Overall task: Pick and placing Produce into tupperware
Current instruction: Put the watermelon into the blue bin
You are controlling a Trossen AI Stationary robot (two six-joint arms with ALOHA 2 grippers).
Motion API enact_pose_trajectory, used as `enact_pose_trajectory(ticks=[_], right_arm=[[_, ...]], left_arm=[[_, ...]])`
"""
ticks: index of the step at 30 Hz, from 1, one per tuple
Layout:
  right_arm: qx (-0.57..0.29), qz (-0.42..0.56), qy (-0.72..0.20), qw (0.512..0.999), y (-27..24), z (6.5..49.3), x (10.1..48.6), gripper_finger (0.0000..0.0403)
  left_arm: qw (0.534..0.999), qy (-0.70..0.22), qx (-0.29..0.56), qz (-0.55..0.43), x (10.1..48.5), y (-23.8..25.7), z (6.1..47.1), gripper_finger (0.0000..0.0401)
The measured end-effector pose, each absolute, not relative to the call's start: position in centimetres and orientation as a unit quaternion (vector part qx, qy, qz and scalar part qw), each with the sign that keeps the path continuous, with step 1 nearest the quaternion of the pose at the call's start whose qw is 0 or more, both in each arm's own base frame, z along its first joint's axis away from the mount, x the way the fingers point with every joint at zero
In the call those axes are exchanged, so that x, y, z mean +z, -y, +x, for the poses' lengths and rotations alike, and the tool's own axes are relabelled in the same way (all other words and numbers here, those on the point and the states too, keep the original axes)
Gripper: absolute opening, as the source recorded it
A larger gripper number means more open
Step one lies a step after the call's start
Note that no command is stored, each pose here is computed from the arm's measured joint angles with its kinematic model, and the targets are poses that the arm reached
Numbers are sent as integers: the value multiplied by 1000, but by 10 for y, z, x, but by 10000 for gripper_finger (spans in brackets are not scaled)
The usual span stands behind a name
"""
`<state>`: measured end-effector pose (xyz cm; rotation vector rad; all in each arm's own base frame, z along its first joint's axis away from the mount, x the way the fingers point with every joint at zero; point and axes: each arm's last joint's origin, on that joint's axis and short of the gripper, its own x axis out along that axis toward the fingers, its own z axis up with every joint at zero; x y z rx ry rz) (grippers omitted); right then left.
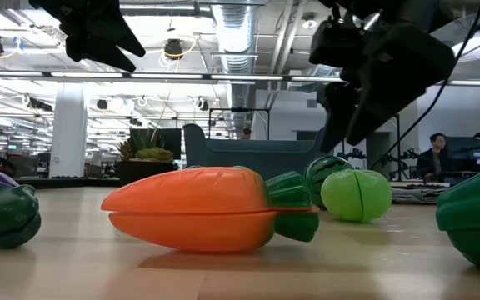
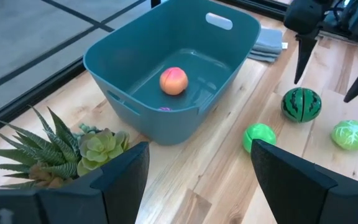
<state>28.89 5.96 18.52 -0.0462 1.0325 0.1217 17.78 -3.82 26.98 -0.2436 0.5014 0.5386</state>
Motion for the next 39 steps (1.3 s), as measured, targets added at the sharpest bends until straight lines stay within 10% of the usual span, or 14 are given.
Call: enact_pose_trajectory(ticks=[39], right_arm=[[59,6,-513,856,-44,301,164,393]], left_arm=[[924,-254,262,-115,268,38,177,271]])
